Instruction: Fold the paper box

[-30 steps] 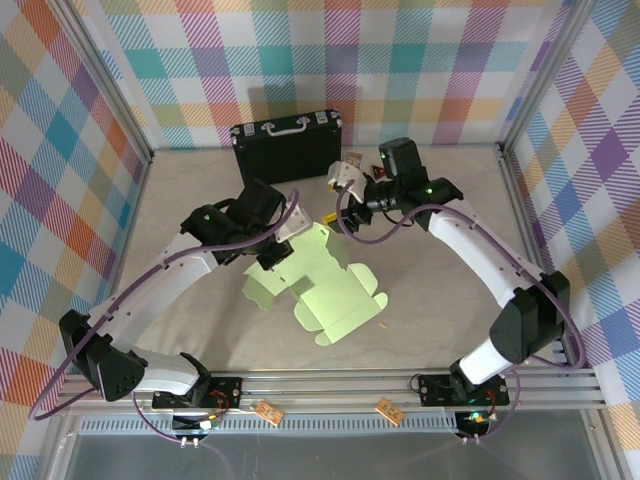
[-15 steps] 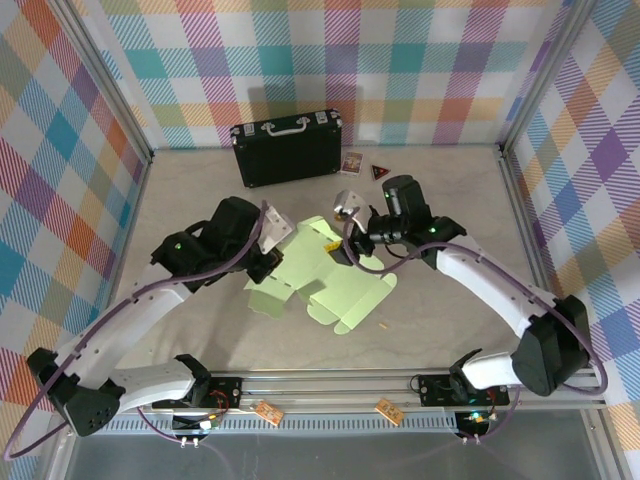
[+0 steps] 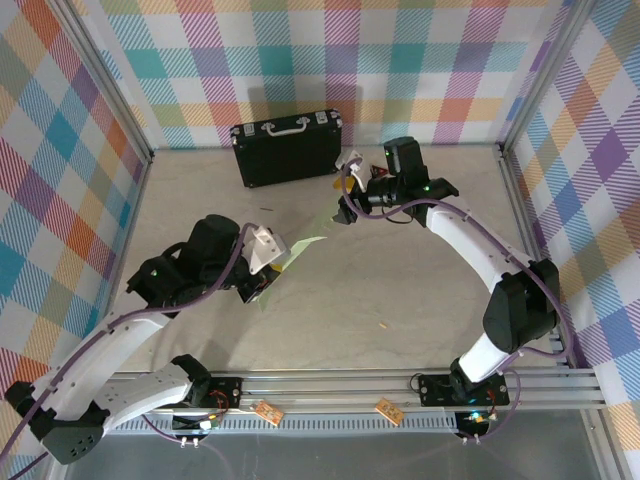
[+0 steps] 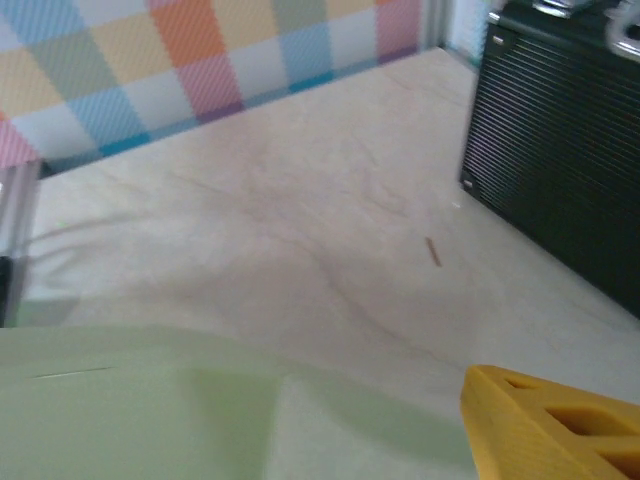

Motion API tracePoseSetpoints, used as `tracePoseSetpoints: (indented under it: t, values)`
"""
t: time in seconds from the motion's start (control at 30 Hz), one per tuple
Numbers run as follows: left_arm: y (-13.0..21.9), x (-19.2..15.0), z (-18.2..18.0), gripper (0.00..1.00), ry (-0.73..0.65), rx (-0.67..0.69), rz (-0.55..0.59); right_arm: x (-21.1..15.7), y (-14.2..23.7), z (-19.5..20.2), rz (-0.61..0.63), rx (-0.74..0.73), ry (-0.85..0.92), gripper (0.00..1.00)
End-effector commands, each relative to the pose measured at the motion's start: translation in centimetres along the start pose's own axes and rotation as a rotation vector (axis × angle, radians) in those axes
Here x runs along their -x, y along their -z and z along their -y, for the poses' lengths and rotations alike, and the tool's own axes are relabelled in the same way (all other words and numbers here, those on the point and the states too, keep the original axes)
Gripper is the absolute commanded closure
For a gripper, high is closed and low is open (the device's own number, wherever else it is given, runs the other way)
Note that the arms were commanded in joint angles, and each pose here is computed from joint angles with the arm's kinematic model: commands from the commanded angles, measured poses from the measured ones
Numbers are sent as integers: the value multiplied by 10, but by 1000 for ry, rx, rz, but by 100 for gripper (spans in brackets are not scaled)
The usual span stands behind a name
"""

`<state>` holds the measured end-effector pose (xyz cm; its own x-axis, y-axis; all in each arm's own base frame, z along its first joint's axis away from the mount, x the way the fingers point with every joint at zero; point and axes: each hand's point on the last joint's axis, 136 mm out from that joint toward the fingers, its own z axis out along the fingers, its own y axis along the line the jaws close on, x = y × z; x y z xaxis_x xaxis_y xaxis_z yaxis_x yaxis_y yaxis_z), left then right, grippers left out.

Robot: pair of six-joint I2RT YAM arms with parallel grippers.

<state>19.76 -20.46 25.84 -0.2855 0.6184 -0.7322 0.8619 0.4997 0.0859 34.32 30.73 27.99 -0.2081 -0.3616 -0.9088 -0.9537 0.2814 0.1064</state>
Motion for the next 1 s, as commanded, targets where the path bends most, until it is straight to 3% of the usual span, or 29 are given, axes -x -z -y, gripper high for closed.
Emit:
tracePoseSetpoints:
  t: [0.0,0.13,0.3,0.5,0.73,0.97]
  values:
    - [-5,4,-3,100,-48,1,-60,23,16,-47,105,189,84,24]
    - [-9,6,-16,100,-69,46,-121,35,33,-67,164,228,172,17]
    - [-2,11,-27,100,-117,91,-166,34,51,-86,143,218,251,16]
    - [15,25,-38,100,-183,141,-179,54,85,-120,222,236,379,13]
    - [27,35,-31,100,-233,111,-146,82,92,-72,179,-63,360,18]
    - [30,40,-23,100,-252,62,-128,81,79,-70,143,5,399,23]
